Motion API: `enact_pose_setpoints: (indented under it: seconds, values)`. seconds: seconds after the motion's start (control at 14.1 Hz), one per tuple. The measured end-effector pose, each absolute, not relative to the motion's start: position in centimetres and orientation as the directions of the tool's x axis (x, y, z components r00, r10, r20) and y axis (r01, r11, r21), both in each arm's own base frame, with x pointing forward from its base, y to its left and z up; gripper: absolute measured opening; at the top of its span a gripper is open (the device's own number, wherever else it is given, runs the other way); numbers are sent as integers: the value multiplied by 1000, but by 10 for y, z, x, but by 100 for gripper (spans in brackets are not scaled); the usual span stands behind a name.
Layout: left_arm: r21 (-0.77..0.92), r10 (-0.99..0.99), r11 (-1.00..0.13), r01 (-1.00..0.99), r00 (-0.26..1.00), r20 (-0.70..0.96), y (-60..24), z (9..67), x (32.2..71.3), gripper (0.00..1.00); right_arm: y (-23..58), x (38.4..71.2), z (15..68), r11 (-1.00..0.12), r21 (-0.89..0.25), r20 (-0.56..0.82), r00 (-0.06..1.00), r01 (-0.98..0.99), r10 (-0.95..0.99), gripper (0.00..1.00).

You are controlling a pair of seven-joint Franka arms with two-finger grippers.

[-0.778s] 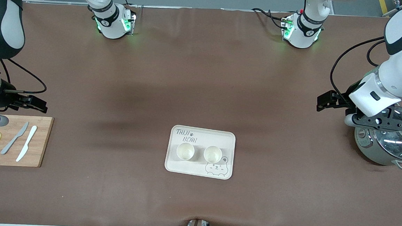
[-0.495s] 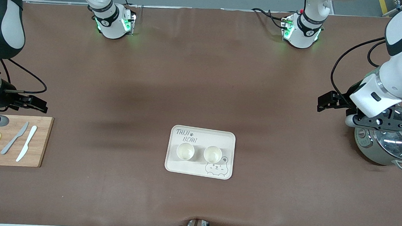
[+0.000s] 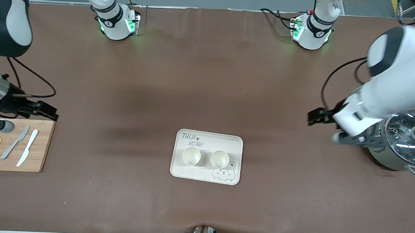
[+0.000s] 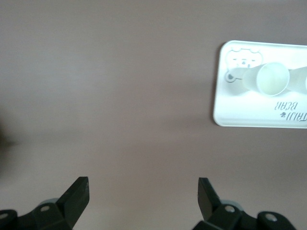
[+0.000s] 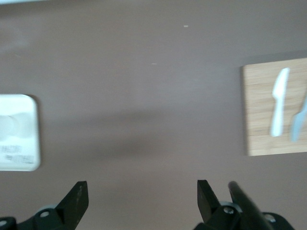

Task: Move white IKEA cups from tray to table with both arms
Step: 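Reach both grippers toward the two white cups on the tray, then lower both grippers around the white cups on the tray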

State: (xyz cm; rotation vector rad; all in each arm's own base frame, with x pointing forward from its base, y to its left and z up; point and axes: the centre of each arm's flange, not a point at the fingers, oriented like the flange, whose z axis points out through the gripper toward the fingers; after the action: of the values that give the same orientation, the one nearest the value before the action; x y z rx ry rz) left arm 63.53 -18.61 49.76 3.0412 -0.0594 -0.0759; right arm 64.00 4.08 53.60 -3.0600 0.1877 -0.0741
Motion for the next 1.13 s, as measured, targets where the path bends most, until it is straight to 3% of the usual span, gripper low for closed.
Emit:
enact_pose_setpoints:
  seconds: [0.35,0.71,1.13]
  values:
    - [73,35,-997,38,998,-49,-297,388,672,100,191,659,493,-956,-133,57,961,-260,-270,100]
    - [14,92,-996,91,995,41,-377,314,666,100,277,676,419,-933,-126,0,941,-336,-339,100]
    - [48,100,-994,95,990,103,-386,281,680,100,362,668,364,-941,-118,23,947,-317,-321,100]
